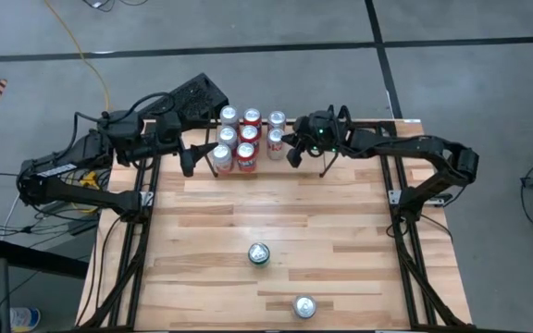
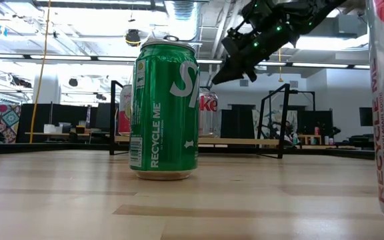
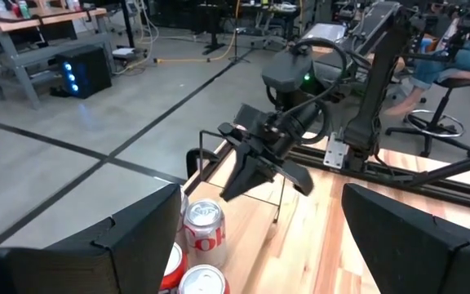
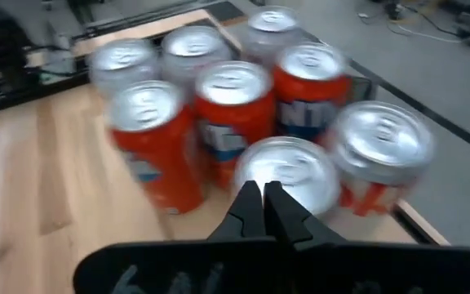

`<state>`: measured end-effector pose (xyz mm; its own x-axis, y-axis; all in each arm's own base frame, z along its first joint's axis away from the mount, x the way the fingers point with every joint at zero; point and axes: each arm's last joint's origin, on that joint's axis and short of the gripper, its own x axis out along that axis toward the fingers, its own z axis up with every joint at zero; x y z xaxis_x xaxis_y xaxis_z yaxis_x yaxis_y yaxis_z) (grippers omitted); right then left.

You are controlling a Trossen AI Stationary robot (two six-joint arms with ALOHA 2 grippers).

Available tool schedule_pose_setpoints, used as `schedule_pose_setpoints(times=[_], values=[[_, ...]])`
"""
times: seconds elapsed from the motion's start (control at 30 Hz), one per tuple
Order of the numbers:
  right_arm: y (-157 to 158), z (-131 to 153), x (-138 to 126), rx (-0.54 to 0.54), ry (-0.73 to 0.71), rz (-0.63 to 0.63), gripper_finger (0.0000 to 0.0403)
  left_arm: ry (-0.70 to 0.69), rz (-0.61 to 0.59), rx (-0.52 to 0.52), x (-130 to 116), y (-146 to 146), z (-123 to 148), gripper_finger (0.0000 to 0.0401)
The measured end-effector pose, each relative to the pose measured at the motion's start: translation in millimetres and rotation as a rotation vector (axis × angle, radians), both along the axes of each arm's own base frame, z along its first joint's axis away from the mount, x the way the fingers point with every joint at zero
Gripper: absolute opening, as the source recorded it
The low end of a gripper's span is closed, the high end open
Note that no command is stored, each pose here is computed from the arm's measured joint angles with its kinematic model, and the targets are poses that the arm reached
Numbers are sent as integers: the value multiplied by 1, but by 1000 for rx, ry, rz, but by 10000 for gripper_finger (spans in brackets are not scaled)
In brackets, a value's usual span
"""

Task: Place canned beverage on shelf
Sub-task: Put the left silver soda can on the shelf aligned with the other silver soda can

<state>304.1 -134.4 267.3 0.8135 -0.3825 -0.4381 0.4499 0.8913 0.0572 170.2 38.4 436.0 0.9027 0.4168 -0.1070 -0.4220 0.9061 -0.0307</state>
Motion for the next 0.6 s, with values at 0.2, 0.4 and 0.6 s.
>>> schedule_pose_setpoints(times=[0.2, 0.4, 0.6], values=[[8, 1, 4, 20, -17, 137, 0, 4, -1, 8, 0, 0, 0, 324], [8, -1, 3, 6, 7, 80, 0, 15, 5, 6, 0, 0, -1, 324], [10, 12, 2, 28, -43, 79, 0, 9, 57, -31, -1, 1, -2, 324]])
